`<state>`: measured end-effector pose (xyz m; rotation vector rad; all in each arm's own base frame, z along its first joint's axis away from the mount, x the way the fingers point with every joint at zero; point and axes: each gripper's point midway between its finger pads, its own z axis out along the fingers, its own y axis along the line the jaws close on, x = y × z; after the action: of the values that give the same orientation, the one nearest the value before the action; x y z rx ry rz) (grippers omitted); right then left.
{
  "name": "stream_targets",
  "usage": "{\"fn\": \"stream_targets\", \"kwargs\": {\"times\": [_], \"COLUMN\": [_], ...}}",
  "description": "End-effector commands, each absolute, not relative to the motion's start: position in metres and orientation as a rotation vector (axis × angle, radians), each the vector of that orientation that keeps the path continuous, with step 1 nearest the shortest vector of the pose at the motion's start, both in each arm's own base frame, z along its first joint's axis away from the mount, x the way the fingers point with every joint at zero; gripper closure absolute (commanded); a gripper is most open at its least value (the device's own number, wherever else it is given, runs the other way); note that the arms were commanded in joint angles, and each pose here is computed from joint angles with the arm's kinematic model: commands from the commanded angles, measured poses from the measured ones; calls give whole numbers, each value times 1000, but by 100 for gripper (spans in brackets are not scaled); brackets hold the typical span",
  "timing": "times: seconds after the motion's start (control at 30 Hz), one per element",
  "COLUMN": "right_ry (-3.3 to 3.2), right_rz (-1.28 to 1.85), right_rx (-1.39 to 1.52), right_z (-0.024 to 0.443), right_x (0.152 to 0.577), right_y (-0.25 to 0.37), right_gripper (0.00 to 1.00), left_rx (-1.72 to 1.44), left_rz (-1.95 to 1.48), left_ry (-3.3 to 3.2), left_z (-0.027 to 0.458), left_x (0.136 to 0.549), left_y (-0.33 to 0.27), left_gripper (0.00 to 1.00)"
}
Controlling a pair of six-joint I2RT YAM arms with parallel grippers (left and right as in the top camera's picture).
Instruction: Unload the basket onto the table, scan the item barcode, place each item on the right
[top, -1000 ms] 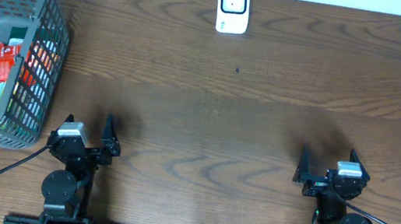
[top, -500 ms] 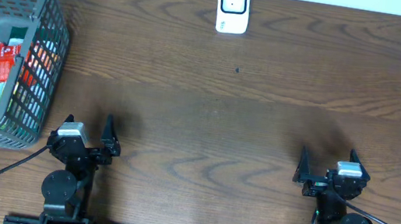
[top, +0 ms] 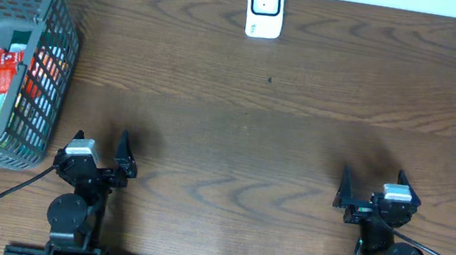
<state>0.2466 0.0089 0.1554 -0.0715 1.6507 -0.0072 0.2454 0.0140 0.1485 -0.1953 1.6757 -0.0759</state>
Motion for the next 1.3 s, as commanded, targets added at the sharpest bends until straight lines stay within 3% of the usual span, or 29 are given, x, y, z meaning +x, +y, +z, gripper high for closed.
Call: {"fn": "stream_targets", "kwargs": {"times": [0.0, 0.9, 1.1, 1.27], "right_ry": [1658, 1658, 1658, 1658], "right_rz": [-25, -25, -25, -25], "right_rx": [-69, -69, -69, -69], "right_z": [154, 154, 154, 154], "right_x": [247, 247, 247, 247], "right_y": [6, 6, 6, 6], "right_gripper": [1, 1, 1, 1], "left_rx": [-194, -199, -143, -81], "left_rz": [-51, -85, -225, -286], "left_ry": [1736, 1729, 1690, 1662], "left_z": [132, 134, 164, 209], "left_x": [244, 244, 241, 226], "left_y": [16, 12, -9, -22], "left_gripper": [11, 11, 10, 2]}}
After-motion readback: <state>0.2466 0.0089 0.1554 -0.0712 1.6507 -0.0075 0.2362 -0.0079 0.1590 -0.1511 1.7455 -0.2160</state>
